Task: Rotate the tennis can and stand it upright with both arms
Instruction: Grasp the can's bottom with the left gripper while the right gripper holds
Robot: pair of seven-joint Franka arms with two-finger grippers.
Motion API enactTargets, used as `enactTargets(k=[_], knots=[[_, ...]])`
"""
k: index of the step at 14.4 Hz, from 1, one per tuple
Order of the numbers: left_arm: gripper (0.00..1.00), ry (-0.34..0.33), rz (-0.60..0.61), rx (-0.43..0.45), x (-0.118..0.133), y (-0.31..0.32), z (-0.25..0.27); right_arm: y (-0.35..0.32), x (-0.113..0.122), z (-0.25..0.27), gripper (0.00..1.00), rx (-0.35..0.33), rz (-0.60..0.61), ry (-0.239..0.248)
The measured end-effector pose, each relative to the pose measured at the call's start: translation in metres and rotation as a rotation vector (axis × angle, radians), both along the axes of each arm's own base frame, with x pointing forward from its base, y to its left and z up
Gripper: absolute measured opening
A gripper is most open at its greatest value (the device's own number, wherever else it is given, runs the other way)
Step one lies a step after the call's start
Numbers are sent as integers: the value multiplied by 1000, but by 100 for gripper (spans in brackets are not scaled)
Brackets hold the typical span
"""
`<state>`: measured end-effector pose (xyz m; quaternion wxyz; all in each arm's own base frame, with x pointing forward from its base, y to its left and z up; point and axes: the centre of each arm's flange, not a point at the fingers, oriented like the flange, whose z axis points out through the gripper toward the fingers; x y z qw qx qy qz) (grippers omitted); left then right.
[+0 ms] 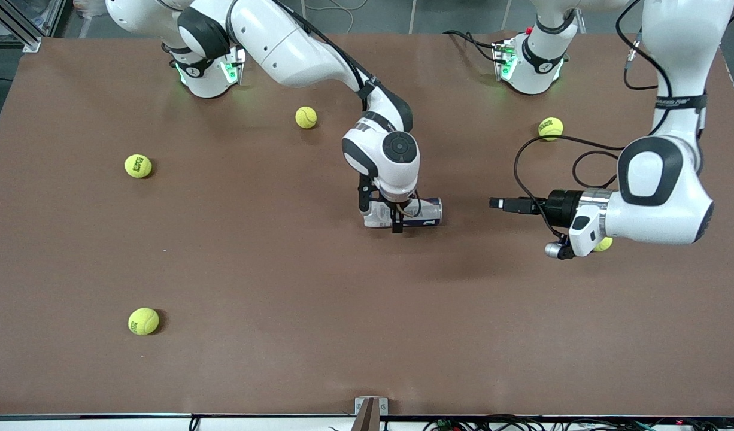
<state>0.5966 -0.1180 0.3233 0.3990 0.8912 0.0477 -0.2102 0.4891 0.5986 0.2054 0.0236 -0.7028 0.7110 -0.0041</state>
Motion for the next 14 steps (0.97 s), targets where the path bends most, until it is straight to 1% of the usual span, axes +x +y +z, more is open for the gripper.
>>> enactTargets(k=[3,5,9,11,13,14], knots=[[100,-37,42,-153,-20,-2,-52,5,3,19,100,1,1,0],[100,-60,77,-210,-33,0,-77,6,3,27,100,-9,2,9],[100,-153,183,-331,-62,-3,-132,5,6,60,100,-20,13,21],[100,-165,229,-376,-74,-14,-158,-8,14,83,100,-28,43,47],[100,-167,260,-380,-81,-33,-175,-34,35,105,100,-22,91,95],[100,-170,270,-376,-83,-43,-180,-53,49,116,100,-22,128,119]])
